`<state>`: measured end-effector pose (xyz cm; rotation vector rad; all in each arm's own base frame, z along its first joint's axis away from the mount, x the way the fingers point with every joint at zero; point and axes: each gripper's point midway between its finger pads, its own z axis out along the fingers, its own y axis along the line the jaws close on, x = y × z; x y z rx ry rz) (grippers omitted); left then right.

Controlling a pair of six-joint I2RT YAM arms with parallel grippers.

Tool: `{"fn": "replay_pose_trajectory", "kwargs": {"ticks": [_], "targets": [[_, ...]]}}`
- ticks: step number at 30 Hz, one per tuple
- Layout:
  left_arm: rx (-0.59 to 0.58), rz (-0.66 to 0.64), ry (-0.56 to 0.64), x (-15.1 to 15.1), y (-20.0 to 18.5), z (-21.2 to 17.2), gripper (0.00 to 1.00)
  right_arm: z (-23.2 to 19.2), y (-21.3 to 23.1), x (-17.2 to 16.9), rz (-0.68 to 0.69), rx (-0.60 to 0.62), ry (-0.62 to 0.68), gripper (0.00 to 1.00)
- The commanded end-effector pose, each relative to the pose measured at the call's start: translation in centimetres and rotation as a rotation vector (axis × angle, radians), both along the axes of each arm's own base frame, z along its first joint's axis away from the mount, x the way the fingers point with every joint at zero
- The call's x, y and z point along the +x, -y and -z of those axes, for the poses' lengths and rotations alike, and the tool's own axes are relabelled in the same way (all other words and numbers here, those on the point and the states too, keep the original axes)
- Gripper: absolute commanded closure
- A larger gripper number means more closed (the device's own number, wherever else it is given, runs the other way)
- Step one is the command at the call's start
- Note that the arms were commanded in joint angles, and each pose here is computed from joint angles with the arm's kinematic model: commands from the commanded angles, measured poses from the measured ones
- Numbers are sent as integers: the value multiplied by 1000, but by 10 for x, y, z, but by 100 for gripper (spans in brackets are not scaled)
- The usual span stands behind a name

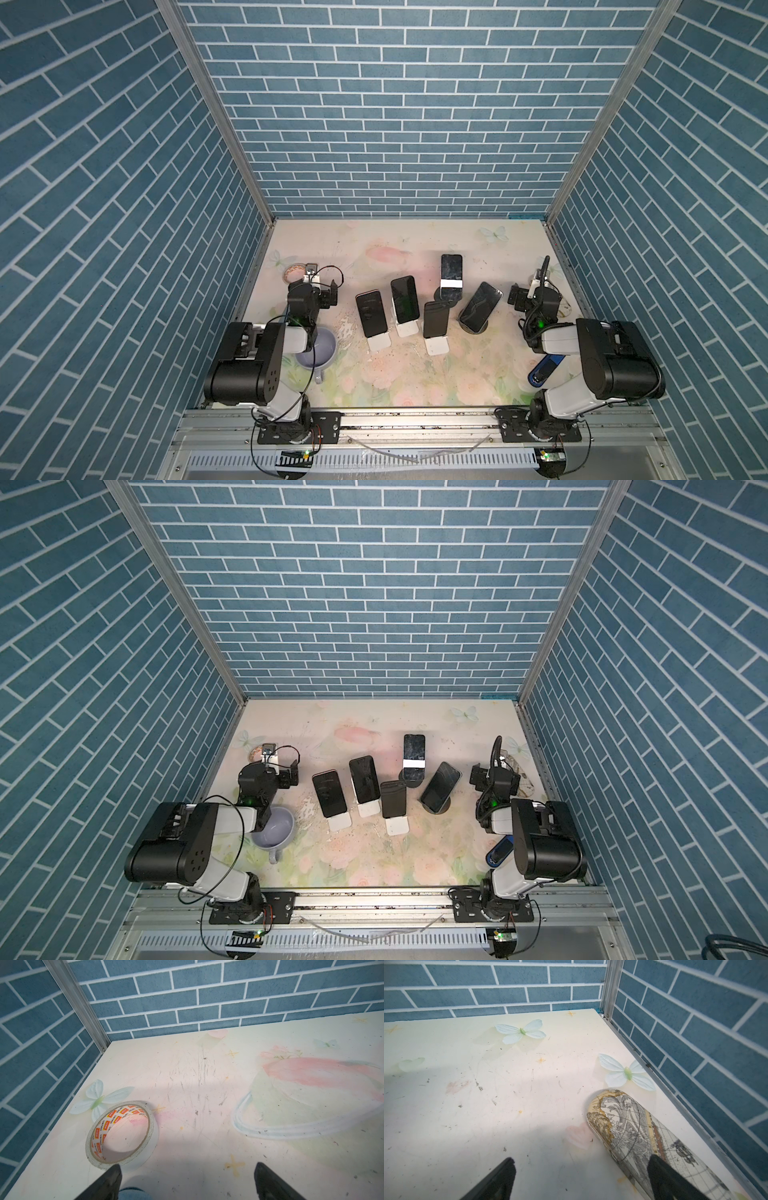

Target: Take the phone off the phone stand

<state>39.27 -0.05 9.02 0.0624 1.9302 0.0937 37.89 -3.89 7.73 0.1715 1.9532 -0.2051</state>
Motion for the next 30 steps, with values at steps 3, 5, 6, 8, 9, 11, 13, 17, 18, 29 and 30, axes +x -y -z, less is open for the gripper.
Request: {"fn": "replay_pose_trajectory", "kwargs": {"ticks": [3, 5, 6, 8, 9, 11, 13, 17, 18, 29, 30], "targets": [[6, 0, 4, 3, -1, -3, 0, -13, 0, 11, -3, 2, 39, 1], [6, 0, 4, 3, -1, -3, 0, -14, 0, 11, -3, 2, 42, 1], [6, 0, 3, 3, -1, -3, 0, -14, 0, 11, -2, 2, 41, 1], [6, 0, 3, 3, -1, -3, 0, -14, 0, 11, -3, 2, 42, 1], [6, 0, 4, 3, -1, -3, 0, -13, 0, 10, -2, 2, 40, 1], [6, 0, 3, 3, -1, -3, 0, -14, 0, 11, -4, 3, 42, 1], [6, 0, 5, 3, -1, -3, 0, -14, 0, 11, -3, 4, 42, 1], [6, 0, 5, 3, -1, -3, 0, -14, 0, 11, -3, 5, 42, 1], [6, 0, 2, 3, -1, -2, 0, -14, 0, 11, -4, 4, 40, 1], [9, 2, 24, 1, -1, -10, 0, -22, 4, 8, 26, -3, 48, 1], [8, -10, 35, -1, -3, -13, 0, -24, 3, 8, 19, -7, 53, 1]]}}
